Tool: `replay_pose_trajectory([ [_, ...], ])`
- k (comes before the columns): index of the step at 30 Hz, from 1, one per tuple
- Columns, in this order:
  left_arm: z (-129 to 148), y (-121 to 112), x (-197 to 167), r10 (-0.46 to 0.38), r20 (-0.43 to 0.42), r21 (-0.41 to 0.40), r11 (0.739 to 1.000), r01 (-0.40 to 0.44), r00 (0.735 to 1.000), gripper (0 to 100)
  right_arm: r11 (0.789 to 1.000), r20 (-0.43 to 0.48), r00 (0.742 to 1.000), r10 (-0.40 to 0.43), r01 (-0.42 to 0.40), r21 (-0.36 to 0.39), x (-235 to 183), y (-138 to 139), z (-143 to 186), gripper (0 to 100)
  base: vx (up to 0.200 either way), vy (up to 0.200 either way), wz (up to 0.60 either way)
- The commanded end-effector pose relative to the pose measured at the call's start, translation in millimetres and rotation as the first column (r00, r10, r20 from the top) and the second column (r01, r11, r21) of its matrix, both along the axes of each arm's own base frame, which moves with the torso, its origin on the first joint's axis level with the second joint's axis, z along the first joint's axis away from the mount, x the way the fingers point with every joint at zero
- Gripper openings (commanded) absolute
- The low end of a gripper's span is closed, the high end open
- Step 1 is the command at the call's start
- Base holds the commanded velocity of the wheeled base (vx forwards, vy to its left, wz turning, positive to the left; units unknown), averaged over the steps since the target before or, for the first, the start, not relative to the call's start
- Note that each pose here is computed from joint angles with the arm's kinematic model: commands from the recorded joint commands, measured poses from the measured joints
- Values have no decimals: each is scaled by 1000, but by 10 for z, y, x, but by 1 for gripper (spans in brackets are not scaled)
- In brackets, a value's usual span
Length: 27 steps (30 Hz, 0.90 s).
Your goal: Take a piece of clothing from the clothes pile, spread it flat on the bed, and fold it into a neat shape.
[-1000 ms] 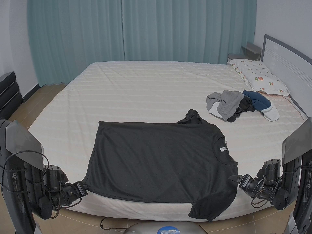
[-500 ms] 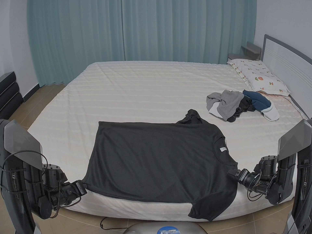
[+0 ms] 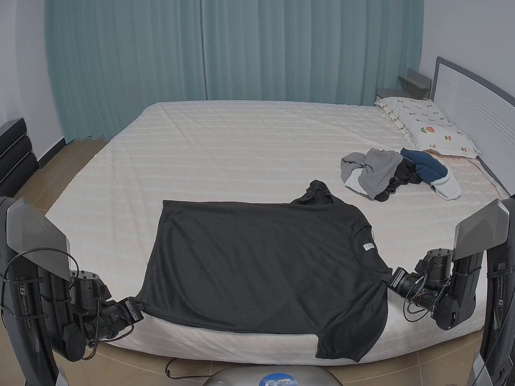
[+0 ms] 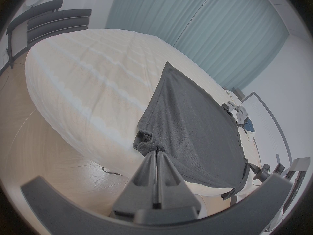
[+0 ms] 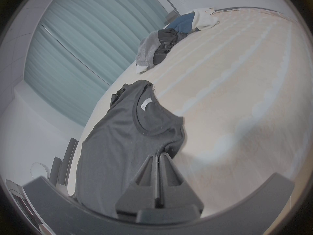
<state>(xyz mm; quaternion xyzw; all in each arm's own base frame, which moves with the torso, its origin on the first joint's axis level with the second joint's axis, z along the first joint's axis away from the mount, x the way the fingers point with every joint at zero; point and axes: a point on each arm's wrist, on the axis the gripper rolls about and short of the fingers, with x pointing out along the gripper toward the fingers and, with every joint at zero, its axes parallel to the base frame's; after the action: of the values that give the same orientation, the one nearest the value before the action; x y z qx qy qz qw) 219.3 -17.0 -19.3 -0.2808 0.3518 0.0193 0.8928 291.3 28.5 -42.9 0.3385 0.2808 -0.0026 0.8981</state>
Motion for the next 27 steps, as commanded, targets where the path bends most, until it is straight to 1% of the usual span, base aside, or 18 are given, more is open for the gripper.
replay_pose_trajectory([
  [1,11,4,-18,2,5,0,1000,-2,1000,0,1000,83,997,0,0,-1,155,0,97,0,0,0,0],
  [4,10,1,-22,-1,4,-1,1000,1,1000,0,999,114,993,20,-17,-31,223,6,133,0,0,0,0],
  [8,4,1,-22,0,0,-2,1000,0,1000,0,999,139,990,27,-22,-34,297,27,143,0,0,0,0],
  [13,-3,1,-27,0,-4,-2,1000,0,1000,0,999,122,992,21,-17,-37,326,23,29,0,0,0,0],
  [14,-3,1,-27,0,-4,-2,1000,0,1000,0,999,116,993,20,-16,-37,321,18,5,100,0,0,0],
  [18,-7,1,-27,0,-6,-2,1000,0,1000,0,999,121,993,15,-10,-35,292,1,35,100,0,0,0],
  [20,-6,1,-23,0,-4,-2,1000,0,1000,0,999,136,991,4,1,-37,264,-41,132,100,0,0,0],
  [22,-7,1,-27,0,-6,-2,1000,0,1000,0,999,122,992,7,-3,-32,149,-74,210,100,0,0,0],
  [23,-7,1,-27,0,-6,-2,1000,0,1000,0,1000,105,994,13,-10,-26,35,-91,266,100,0,0,0],
  [26,-7,1,-27,-1,-6,-3,1000,1,1000,0,999,77,996,43,-42,-20,-89,-91,292,100,0,0,0],
  [27,-3,4,-26,0,-4,-3,1000,0,1000,0,994,30,994,101,-100,-40,-249,-95,275,100,0,0,0],
])
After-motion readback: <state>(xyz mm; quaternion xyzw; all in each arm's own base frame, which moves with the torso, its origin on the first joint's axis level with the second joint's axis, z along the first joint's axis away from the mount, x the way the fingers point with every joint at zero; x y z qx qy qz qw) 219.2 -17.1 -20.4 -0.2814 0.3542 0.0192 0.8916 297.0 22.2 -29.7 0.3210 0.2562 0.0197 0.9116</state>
